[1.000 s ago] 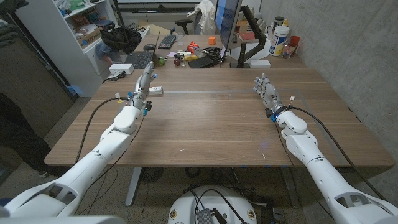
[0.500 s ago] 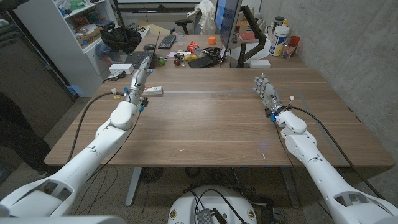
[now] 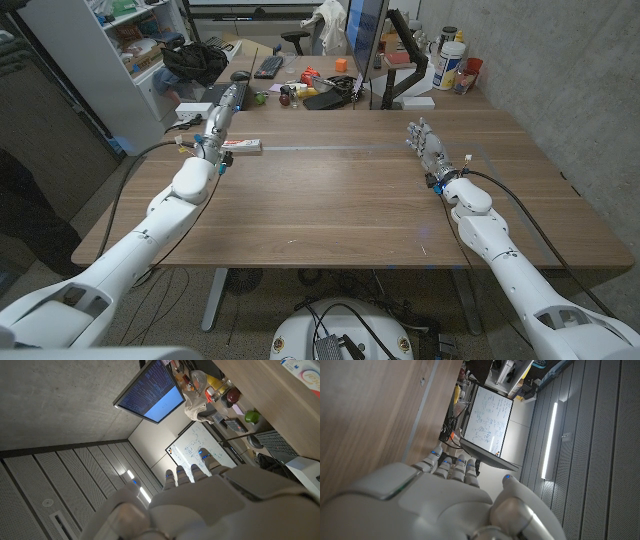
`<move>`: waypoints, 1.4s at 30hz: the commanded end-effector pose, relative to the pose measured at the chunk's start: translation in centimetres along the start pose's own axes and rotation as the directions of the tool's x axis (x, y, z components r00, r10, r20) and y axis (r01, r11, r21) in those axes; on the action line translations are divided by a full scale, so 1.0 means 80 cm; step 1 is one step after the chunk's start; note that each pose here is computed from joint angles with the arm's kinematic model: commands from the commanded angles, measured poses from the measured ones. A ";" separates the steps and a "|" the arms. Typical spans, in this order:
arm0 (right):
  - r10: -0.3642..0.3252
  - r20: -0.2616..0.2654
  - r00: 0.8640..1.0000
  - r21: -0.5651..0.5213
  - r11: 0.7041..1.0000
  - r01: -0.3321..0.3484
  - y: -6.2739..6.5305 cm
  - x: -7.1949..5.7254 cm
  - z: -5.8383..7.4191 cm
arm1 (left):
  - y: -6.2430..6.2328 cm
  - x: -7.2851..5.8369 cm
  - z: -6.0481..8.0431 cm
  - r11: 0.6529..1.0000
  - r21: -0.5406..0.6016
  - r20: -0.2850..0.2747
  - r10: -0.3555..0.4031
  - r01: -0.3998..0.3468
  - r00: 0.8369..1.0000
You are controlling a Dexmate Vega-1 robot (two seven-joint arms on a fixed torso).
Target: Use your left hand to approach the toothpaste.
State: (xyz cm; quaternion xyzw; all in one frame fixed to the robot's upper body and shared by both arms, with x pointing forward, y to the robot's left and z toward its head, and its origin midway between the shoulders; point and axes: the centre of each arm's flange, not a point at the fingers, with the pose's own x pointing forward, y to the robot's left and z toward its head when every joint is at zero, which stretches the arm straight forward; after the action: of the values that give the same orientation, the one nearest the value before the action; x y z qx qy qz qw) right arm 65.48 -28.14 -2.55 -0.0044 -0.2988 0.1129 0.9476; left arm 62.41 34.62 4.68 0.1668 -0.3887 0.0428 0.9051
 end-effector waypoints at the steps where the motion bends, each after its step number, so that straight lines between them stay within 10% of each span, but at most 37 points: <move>1: 0.013 0.009 1.000 -0.006 1.000 -0.013 0.001 -0.001 0.001 | 0.019 0.011 0.022 0.997 0.078 0.032 0.008 -0.011 0.999; 29: 0.036 0.033 0.999 -0.017 0.999 -0.035 -0.002 -0.010 0.006 | 0.047 0.024 0.055 0.965 0.259 0.055 0.029 -0.042 0.998; 42: 0.054 0.050 0.997 -0.028 0.998 -0.053 0.002 -0.011 0.010 | 0.059 0.033 0.073 0.896 0.443 0.084 -0.001 -0.037 0.996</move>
State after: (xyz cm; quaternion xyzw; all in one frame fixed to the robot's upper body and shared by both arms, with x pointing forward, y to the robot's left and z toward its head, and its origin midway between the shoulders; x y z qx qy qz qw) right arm 64.53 -28.40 -2.55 -0.0174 -0.3178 0.1293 0.9391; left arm 59.79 36.67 10.34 0.3100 -0.4067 0.1135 0.8518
